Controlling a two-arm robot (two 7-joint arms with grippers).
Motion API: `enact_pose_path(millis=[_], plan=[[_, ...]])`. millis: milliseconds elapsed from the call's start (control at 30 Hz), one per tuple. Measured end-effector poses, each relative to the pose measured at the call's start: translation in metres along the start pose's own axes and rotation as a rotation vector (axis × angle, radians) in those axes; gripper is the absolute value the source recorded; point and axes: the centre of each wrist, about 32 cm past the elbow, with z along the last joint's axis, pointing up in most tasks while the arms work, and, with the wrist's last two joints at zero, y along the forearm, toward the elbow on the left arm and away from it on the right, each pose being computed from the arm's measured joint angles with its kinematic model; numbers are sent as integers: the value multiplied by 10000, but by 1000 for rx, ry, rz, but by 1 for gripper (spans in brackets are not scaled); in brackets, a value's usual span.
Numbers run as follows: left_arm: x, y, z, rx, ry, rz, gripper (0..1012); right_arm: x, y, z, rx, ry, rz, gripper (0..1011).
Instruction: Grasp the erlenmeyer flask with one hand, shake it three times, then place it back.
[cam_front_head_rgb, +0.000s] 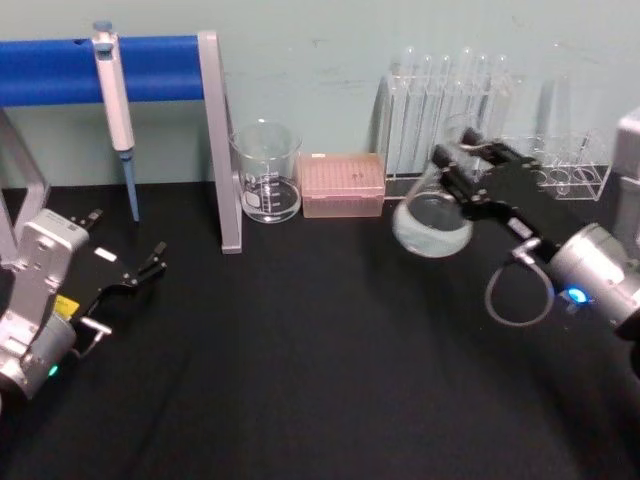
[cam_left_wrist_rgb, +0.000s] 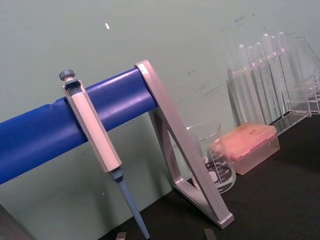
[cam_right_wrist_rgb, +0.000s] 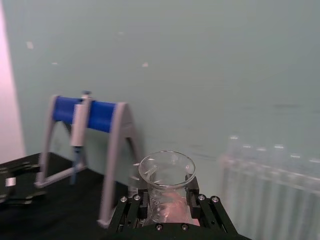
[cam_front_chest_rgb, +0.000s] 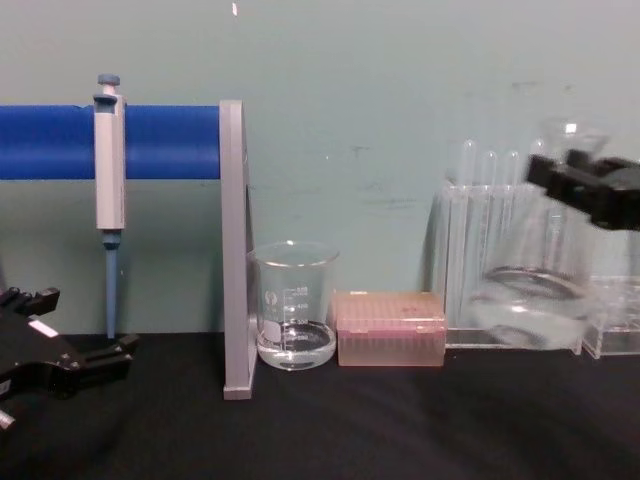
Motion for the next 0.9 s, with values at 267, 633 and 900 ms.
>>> enact_pose_path(millis=[267,633,900], plan=[[0,0,0,0,0,0,1001,-147,229,-30,-5,29,150,450],[0,0,0,0,0,0,1001,-295,439,-73,-21,60,319,450],[0,0,0,0,0,0,1001,-292,479,-110,-38,78,376,450]])
